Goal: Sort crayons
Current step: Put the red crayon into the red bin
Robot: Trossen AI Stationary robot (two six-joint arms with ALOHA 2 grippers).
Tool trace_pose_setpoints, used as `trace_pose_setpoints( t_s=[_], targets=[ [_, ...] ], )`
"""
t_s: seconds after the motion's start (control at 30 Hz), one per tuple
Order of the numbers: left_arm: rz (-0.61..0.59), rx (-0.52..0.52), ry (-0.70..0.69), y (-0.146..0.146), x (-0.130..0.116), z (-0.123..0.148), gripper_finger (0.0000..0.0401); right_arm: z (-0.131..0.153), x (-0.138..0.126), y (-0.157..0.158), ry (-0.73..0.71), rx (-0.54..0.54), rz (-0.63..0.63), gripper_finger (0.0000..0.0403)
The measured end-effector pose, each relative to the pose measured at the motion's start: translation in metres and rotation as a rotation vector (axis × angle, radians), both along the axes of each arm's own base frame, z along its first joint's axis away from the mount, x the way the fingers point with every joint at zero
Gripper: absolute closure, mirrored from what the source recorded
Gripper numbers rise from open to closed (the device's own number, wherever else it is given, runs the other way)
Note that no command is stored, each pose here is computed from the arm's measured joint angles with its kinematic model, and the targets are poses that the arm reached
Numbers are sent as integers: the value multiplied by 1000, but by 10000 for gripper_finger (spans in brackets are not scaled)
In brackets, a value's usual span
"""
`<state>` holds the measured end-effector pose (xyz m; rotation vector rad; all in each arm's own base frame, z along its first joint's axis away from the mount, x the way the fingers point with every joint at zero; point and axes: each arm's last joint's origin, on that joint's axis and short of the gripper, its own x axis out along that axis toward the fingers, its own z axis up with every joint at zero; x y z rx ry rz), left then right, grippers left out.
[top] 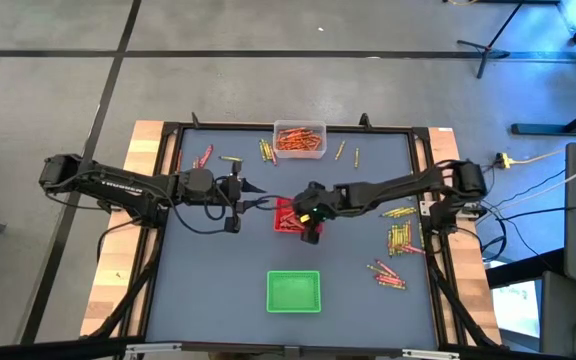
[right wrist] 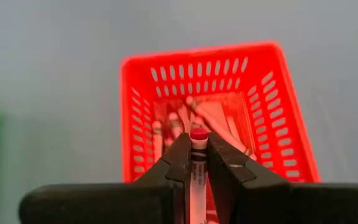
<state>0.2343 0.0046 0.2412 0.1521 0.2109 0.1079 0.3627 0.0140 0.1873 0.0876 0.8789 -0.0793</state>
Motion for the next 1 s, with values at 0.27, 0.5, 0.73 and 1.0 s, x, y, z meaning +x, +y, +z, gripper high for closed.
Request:
trace_pose_setpoints(
  t_s=[0.27,0.5,0.73,1.0],
  targets=[
    [0,0,-2,0,0,0,302,0,11,1,27,-2,38,361],
    [-8,-2,0,0,0,0,302,9,12,3,51,4,99,352],
    [-8,-2,0,0,0,0,302,9,9,3,78,-6,97,276],
    [-8,-2,-1,0,0,0,302,47,-31,8,191,14,83,265]
  ],
)
